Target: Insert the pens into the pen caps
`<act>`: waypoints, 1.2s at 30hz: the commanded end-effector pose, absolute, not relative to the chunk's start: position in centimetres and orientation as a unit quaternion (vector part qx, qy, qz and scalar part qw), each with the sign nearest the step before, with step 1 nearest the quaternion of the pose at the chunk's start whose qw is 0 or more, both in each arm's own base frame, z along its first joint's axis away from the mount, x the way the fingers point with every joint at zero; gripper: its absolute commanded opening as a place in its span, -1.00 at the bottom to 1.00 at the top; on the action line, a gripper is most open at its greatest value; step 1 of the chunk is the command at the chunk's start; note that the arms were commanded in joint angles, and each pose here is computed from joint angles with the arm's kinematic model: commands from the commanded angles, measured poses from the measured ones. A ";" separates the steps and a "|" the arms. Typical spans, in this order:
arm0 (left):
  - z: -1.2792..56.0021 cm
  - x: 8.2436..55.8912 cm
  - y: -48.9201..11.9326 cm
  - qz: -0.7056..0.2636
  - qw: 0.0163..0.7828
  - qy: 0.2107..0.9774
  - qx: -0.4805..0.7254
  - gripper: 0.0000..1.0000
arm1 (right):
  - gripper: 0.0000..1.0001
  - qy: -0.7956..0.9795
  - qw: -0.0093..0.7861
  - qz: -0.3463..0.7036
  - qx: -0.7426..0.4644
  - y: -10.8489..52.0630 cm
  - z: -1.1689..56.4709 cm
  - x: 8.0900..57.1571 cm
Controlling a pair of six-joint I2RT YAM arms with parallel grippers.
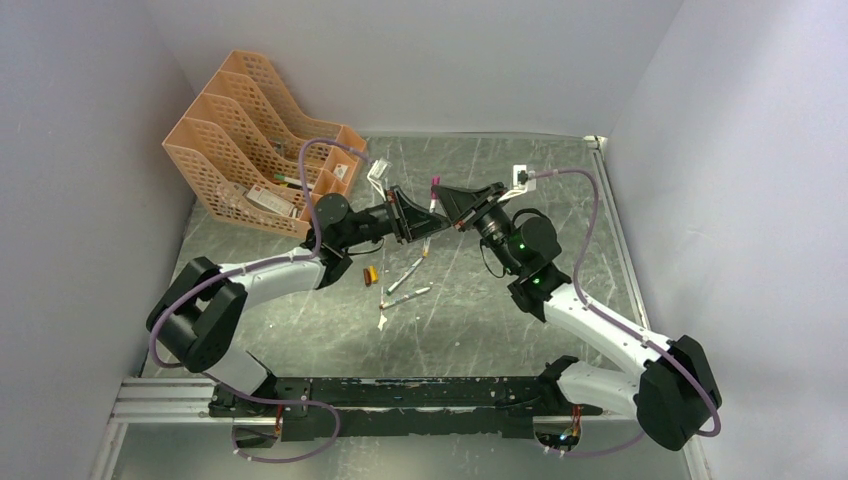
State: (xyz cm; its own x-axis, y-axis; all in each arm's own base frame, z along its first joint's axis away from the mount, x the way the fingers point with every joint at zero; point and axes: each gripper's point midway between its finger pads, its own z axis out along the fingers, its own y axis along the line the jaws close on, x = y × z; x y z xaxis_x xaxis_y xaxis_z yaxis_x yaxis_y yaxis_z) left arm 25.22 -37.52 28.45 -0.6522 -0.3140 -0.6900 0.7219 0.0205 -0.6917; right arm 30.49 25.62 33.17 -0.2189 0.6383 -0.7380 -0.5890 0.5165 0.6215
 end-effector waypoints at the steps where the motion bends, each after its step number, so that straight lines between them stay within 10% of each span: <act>1: 30.7 25.9 -37.7 -0.641 0.441 0.591 0.213 -0.86 | -1.00 0.613 0.611 0.502 -0.008 26.1 32.2 29.1; 10: 31.5 27.2 -37.9 -0.610 0.484 0.582 0.234 -0.86 | -0.97 0.606 0.616 0.503 -0.027 25.7 32.7 27.9; 15: 30.5 27.1 -37.8 -0.565 0.501 0.585 0.297 -0.86 | -0.21 0.594 0.637 0.488 -0.056 25.0 34.3 27.0; 21: 29.6 27.2 -37.2 -0.527 0.511 0.596 0.325 -0.86 | 0.24 0.577 0.670 0.459 -0.088 23.7 37.2 25.7; 36: 30.9 22.8 -36.8 -0.539 0.498 0.515 0.443 -0.86 | -0.17 0.607 0.654 0.441 -0.101 24.9 36.9 27.3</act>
State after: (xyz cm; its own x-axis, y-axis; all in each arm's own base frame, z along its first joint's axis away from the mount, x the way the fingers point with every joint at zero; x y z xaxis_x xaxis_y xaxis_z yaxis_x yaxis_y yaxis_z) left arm 23.79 -37.12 29.12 -0.2032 -0.0850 -0.9754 0.9754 0.0688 -0.2092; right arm 27.56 24.35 35.69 -0.1324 0.4602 -0.8779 -0.6698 0.6113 0.4215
